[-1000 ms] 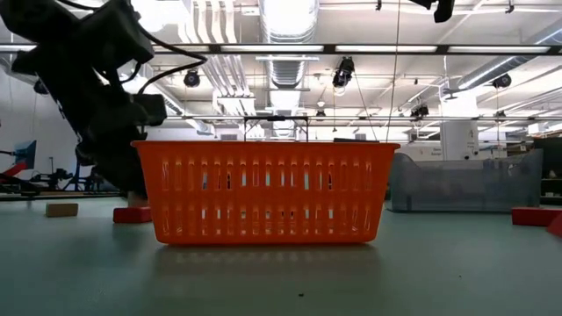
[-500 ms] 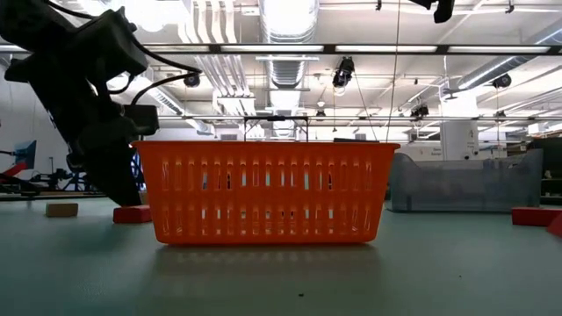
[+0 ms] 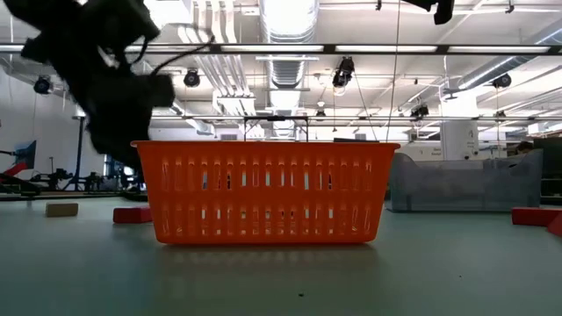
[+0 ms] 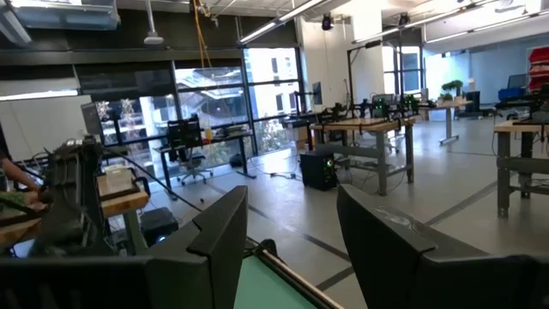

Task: Sort & place blocks by color
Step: Put the brown block into the green bin

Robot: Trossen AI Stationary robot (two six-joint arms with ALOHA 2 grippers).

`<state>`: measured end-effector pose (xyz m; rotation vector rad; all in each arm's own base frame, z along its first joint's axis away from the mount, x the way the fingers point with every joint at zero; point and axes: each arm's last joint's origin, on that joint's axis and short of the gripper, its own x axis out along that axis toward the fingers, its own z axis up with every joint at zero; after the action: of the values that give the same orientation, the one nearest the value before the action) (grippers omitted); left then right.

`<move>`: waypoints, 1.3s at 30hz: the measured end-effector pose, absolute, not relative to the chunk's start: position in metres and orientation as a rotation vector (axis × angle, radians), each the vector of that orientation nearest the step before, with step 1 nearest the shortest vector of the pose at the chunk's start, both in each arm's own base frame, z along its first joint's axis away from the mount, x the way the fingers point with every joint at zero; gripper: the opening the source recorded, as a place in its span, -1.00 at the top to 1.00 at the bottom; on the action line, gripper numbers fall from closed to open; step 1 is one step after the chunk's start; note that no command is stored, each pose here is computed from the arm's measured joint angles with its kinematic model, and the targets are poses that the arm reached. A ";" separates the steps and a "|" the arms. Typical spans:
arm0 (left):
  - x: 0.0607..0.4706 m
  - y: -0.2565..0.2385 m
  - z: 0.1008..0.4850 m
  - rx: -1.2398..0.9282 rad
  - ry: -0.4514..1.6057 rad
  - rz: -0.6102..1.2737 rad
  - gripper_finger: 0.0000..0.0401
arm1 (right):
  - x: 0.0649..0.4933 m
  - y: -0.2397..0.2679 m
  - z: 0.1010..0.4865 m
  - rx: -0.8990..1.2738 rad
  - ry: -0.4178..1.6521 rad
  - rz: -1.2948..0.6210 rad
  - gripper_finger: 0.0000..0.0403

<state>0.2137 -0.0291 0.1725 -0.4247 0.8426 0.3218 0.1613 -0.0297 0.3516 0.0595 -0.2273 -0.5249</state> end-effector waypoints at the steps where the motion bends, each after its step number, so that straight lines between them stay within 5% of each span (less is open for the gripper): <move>1: 0.217 -0.030 0.181 -0.415 0.830 0.295 0.41 | 0.161 -0.030 0.352 0.060 -0.227 -0.525 0.15; 18: 0.254 0.012 0.311 -0.288 0.675 0.301 0.41 | 0.157 -0.028 0.354 0.225 -0.283 -0.464 0.19; 28: 0.278 0.057 0.334 -0.221 0.651 0.305 0.41 | 0.118 -0.024 0.371 0.338 -0.440 -0.440 0.20; 39: 0.333 0.110 0.335 -0.029 0.794 0.209 0.41 | 0.125 -0.025 0.368 0.419 -0.432 -0.428 0.20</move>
<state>0.3334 0.1101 0.3354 -0.0286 0.7936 0.2091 0.1254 -0.0250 0.3676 0.4194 -0.4317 -0.4275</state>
